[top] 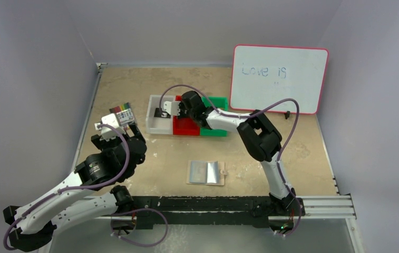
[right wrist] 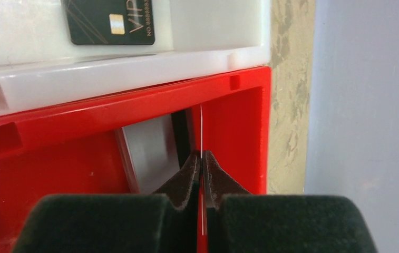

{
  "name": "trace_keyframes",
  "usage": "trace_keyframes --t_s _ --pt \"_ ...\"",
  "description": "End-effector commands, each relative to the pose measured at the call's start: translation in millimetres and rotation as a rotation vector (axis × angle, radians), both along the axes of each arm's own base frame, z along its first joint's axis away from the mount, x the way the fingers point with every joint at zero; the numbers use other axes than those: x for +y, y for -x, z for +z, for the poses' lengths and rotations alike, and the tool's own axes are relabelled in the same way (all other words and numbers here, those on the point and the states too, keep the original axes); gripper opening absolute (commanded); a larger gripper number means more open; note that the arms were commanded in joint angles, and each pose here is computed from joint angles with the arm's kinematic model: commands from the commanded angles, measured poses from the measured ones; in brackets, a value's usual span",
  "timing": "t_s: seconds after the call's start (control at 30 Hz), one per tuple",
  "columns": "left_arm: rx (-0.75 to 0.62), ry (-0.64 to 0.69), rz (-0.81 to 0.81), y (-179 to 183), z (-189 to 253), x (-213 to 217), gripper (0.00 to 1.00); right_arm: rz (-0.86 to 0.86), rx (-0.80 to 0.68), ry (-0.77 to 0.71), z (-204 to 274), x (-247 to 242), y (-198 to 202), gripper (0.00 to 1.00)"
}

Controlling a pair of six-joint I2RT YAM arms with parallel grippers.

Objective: Take the credit cards out of the card holder

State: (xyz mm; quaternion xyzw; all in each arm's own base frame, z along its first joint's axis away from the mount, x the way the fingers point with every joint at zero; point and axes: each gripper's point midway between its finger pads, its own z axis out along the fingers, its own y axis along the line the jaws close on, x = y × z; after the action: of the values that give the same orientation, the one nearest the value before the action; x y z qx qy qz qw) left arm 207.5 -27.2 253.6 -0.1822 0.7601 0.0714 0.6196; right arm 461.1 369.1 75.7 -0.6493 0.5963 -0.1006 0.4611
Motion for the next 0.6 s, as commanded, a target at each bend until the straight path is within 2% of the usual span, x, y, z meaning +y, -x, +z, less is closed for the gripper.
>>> trace_keyframes --t_s 0.0,0.17,0.57 --pt "-0.033 0.023 0.015 -1 11 2 0.90 0.012 -0.060 -0.034 20 9 -15 0.03" --pt "-0.032 0.021 0.015 -2 11 1 0.90 0.002 -0.063 -0.035 21 8 -16 0.09" --pt "-0.026 0.012 0.013 -2 10 0 0.90 0.008 -0.036 -0.088 41 10 -8 0.35"
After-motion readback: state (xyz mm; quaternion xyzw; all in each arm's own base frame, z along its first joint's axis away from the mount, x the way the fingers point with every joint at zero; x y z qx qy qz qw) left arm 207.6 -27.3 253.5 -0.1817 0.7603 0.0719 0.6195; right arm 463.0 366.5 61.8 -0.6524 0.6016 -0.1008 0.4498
